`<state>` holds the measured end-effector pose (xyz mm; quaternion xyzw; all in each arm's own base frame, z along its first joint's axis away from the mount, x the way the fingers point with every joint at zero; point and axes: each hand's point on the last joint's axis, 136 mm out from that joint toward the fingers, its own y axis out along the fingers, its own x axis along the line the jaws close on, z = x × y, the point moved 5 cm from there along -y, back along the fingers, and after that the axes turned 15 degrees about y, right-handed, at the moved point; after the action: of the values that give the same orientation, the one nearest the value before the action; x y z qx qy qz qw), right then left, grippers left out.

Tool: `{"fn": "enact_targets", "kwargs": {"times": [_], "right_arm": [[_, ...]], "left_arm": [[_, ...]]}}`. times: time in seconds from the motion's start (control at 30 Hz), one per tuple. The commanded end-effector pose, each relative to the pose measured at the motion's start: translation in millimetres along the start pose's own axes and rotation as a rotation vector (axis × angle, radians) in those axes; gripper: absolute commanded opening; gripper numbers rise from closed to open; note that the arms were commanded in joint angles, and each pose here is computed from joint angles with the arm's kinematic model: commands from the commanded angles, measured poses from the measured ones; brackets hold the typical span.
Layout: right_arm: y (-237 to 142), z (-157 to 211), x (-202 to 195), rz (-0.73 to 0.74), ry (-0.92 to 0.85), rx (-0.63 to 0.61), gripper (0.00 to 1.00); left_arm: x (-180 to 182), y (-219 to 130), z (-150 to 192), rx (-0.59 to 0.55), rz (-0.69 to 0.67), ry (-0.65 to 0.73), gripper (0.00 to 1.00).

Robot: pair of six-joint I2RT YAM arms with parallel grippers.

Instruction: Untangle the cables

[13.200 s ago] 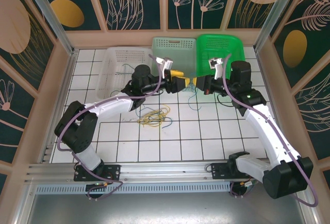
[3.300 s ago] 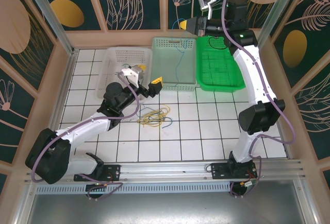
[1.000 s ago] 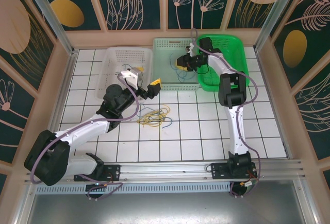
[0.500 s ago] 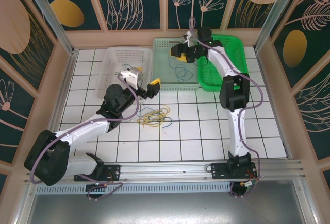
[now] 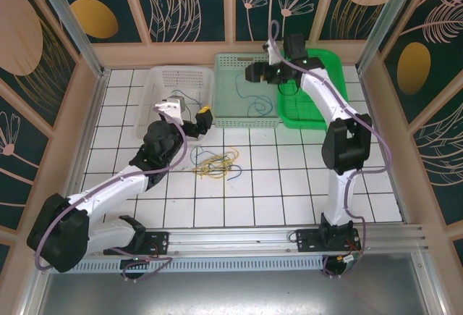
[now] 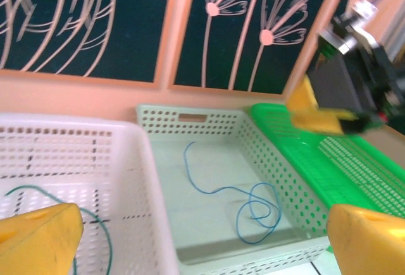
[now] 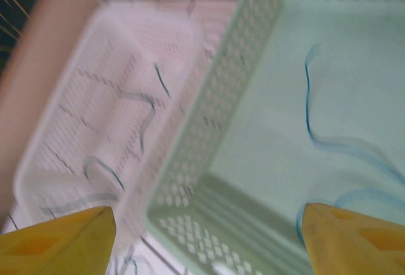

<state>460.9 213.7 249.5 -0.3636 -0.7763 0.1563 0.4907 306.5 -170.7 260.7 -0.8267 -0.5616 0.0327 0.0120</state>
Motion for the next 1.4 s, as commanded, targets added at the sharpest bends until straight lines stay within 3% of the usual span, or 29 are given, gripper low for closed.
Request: {"fn": "enact_targets", "kwargs": {"times": [0.0, 0.17, 0.27, 0.37, 1.07, 1.37], "right_arm": [[-9.7, 46.0, 28.1, 0.015, -0.123, -0.030, 0.71], [-3.3, 141.7, 17.1, 0.005, -0.127, 0.043, 0.51], [4.1, 182.0, 9.4, 0.050, -0.162, 0.075, 0.44], [12.8, 207.7, 10.4, 0.006, -0.177, 0.096, 0.44], [74.0, 235.3, -4.4, 0.024, -0.202, 0.159, 0.39], [85.0, 241.9, -5.8, 0.028, -0.225, 0.194, 0.29]], "left_arm": [[19.0, -12.5, 17.4, 0.071, -0.132, -0.070, 0.99], [21.6, -27.4, 41.1, 0.136, -0.126, -0.113, 0.99], [21.7, -33.4, 57.1, 0.182, -0.118, -0.122, 0.99], [18.3, -35.9, 69.7, 0.212, -0.086, -0.143, 0.98], [14.5, -40.9, 83.7, 0.223, -0.048, -0.197, 0.99], [17.0, -43.8, 81.6, 0.213, -0.063, -0.193, 0.98]]}}
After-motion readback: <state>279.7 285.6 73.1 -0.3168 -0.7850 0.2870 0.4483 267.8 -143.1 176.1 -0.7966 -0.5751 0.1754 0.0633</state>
